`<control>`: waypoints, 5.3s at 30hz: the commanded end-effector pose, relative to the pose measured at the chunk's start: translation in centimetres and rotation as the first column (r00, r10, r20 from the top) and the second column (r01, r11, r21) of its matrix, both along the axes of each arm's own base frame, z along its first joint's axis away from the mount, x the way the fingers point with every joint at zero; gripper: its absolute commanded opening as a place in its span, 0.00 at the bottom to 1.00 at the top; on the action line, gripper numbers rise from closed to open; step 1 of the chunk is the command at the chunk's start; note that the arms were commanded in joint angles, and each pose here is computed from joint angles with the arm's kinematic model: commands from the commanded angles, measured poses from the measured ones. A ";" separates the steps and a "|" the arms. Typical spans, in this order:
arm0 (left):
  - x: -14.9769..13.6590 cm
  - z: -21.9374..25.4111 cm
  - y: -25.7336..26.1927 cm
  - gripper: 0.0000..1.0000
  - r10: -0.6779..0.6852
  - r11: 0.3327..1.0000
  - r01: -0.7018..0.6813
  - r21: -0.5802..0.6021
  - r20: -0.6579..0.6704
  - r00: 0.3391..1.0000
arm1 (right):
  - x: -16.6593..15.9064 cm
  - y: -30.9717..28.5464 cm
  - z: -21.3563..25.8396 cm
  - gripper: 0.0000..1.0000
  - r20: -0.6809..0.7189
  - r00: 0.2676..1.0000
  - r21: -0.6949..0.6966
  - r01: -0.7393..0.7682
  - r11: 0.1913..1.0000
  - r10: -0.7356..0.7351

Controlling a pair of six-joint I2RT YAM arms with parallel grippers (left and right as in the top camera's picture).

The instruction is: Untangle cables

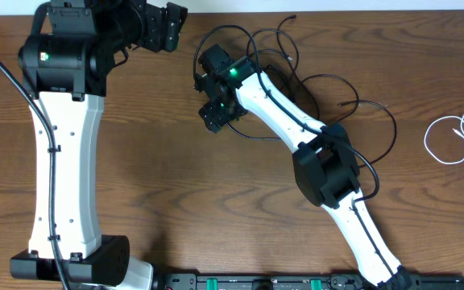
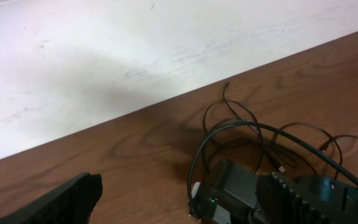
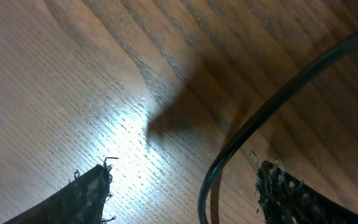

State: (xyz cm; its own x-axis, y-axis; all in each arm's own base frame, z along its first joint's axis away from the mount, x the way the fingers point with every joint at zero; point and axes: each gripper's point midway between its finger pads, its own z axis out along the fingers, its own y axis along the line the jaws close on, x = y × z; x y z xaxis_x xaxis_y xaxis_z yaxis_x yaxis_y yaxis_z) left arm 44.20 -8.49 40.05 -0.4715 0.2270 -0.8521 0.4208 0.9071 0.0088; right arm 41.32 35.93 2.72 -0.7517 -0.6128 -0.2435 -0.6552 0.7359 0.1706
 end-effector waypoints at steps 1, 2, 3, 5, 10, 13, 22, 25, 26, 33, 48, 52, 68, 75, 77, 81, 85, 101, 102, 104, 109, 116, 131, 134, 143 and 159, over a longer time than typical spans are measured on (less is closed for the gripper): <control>-0.4 0.5 0.3 0.84 0.004 1.000 -0.004 0.009 0.016 1.000 | -0.2 -0.7 -1.7 0.73 -0.025 1.000 -0.032 0.015 0.999 -0.016; -0.4 0.5 0.3 0.84 0.004 1.000 -0.004 0.009 0.015 1.000 | -0.2 -0.8 -1.8 0.73 -0.029 0.999 -0.035 0.016 0.999 -0.017; -0.4 0.5 0.3 0.84 0.004 1.000 -0.004 0.009 0.015 1.000 | -0.3 -0.9 -2.0 0.73 -0.032 0.999 -0.038 0.017 0.999 -0.018; -0.4 0.5 0.3 0.84 0.004 1.000 -0.004 0.009 0.015 1.000 | -0.5 -1.2 -2.5 0.72 -0.042 0.999 -0.051 0.018 0.999 -0.020; -0.4 0.5 0.3 0.84 0.004 1.000 -0.004 0.009 0.016 1.000 | -1.1 -1.8 -3.7 0.68 -0.063 0.998 -0.072 0.018 0.997 -0.022; -0.5 0.6 0.3 0.84 0.004 1.000 -0.004 0.009 0.019 1.000 | -1.1 -1.8 -3.9 0.60 -0.063 0.998 -0.071 0.018 0.997 -0.023; -1.0 1.4 0.3 0.84 0.004 1.000 -0.005 0.008 0.036 0.999 | -0.8 -2.1 -3.8 0.01 -0.061 0.998 -0.070 0.031 0.997 -0.036; -1.2 1.5 0.4 0.84 0.004 1.000 -0.005 0.008 0.039 0.999 | -0.5 -2.3 -3.6 0.01 -0.056 0.998 -0.065 0.037 0.997 -0.041; -1.3 1.6 0.4 0.84 0.005 1.000 -0.005 0.008 0.039 0.999 | -0.3 -2.3 -3.4 0.01 -0.049 0.998 -0.061 0.039 0.997 -0.042; -1.0 1.5 1.7 0.84 0.036 0.999 -0.036 0.008 0.038 0.999 | 3.3 -3.0 3.9 0.01 0.087 0.992 0.049 0.085 0.995 -0.089; -0.9 1.5 2.0 0.84 0.041 0.999 -0.041 0.005 0.036 0.999 | 5.5 -11.0 26.7 0.01 0.398 0.863 0.326 0.183 0.927 -0.310; -1.0 1.5 1.9 0.84 0.039 0.999 -0.038 -0.004 0.034 0.999 | 3.2 -12.1 33.4 0.01 0.483 0.806 0.406 0.141 0.903 -0.343; -1.3 1.7 0.9 0.84 -0.013 0.999 0.014 -0.036 0.033 0.999 | -1.6 -26.6 47.4 0.01 0.779 0.333 0.394 0.398 0.828 -0.531; -1.3 1.7 0.9 0.84 -0.012 0.999 0.013 -0.036 0.031 0.999 | -0.6 -35.0 46.4 0.01 0.777 0.227 0.365 0.597 0.714 -0.587; -1.4 1.6 0.9 0.84 -0.013 0.999 0.014 -0.036 0.028 1.000 | -0.8 -38.0 46.2 0.01 0.766 0.176 0.374 0.661 0.651 -0.618; -1.4 1.5 0.9 0.84 -0.013 0.999 0.014 -0.036 0.025 1.000 | -2.3 -45.2 45.0 0.01 0.750 0.093 0.349 0.785 0.512 -0.655; -1.4 1.5 0.8 0.84 -0.015 0.999 0.016 -0.035 0.024 1.000 | -3.8 -50.6 43.0 0.01 0.731 0.050 0.299 0.873 0.386 -0.681; -1.5 1.5 0.4 0.84 -0.024 0.999 0.025 -0.036 0.021 0.999 | -5.6 -57.2 39.4 0.01 0.601 -0.062 0.328 0.928 0.175 -0.797; -1.5 1.4 0.3 0.84 -0.027 0.999 0.027 -0.035 0.021 0.999 | -5.6 -57.5 39.3 0.01 0.602 -0.078 0.328 0.932 0.157 -0.795; -1.6 1.4 0.1 0.84 -0.032 0.999 0.033 -0.036 0.020 0.999 | -6.0 -58.4 39.2 0.01 0.607 -0.127 0.327 0.940 0.100 -0.785; -1.7 1.4 -0.1 0.84 -0.037 0.999 0.038 -0.035 0.016 0.999 | -7.4 -59.8 39.6 0.01 0.643 -0.190 0.310 0.951 0.025 -0.742; -1.7 1.2 -0.1 0.84 -0.037 0.999 0.037 -0.035 0.011 0.999 | -9.8 -62.1 39.9 0.01 0.635 -0.296 0.332 0.939 -0.094 -0.714; -1.7 0.6 -0.4 0.84 -0.043 0.999 0.042 -0.034 -0.005 0.999 | -14.3 -62.3 47.8 0.01 0.568 -0.444 0.553 0.830 -0.078 -0.693; -1.7 0.5 -0.6 0.84 -0.049 0.998 0.049 -0.034 -0.009 0.999 | -15.4 -62.4 48.9 0.01 0.556 -0.483 0.581 0.808 -0.099 -0.677; -1.9 0.3 -1.9 0.84 -0.068 0.998 0.067 -0.011 -0.007 0.998 | -13.0 -64.2 45.6 0.01 0.530 -0.430 0.525 0.843 -0.115 -0.731; -1.8 0.1 -2.1 0.84 -0.066 0.998 0.066 -0.003 -0.012 0.998 | -8.0 -68.0 34.8 0.01 0.457 -0.331 0.300 0.931 -0.208 -0.826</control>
State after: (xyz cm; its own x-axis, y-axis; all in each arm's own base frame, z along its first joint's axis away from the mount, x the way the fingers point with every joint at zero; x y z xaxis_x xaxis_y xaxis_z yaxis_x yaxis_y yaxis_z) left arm 42.62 -10.71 40.06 -0.4701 0.2456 -0.8477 0.4805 0.8769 -0.0124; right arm 33.92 -31.81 36.78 -0.3235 0.6218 -0.7132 0.8532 0.5176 0.0643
